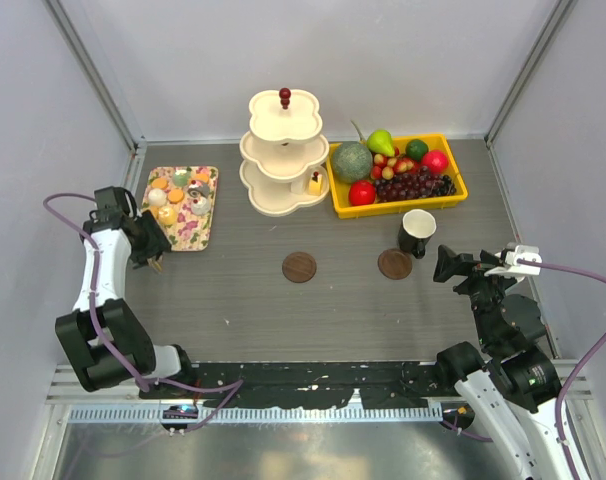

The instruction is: Serve the afternoon tea

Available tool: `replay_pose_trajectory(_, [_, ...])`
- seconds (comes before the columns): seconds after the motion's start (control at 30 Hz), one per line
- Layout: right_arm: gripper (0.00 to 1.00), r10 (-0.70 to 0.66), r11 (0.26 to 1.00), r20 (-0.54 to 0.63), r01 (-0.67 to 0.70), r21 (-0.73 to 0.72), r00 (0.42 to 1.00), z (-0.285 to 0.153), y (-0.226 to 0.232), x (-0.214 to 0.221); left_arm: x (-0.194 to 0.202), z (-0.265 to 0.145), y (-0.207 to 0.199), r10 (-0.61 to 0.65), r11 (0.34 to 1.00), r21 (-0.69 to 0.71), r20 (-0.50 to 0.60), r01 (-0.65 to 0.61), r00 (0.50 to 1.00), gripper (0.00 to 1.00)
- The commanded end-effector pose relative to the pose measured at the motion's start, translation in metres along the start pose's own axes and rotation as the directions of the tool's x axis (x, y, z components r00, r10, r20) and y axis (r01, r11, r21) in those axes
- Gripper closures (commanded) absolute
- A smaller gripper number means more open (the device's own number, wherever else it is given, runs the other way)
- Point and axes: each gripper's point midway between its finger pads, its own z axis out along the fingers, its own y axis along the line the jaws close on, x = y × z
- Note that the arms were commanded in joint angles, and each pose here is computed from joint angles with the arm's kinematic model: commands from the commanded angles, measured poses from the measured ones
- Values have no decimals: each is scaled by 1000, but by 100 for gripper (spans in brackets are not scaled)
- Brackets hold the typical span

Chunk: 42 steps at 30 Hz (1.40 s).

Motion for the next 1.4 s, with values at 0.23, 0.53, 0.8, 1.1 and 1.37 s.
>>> replay_pose_trajectory(0.23, [4,2,1000,39,-2,-1,999,3,2,-11,-20,9,-3,-74,997,0,59,74,996,44])
replay_pose_trajectory(0.53, [4,4,1000,41,-4,0,999,3,2,-11,-17,14,0,-82,996,-17,44,83,996,54])
replay_pose_trajectory(0.8, [4,2,1000,43,-2,-2,999,2,2,-12,-15,-14,7,-62,997,-49,88,67,994,68])
replay_pose_trajectory(1.1, [4,5,1000,46,-5,-4,999,2,2,-12,-25,-60,-32,86,992,74,183,-101,979,68])
replay_pose_trajectory(1.37, [4,5,1000,50,-5,3,999,1,0,-13,-20,-66,-120,317,906,214,225,-364,921,66])
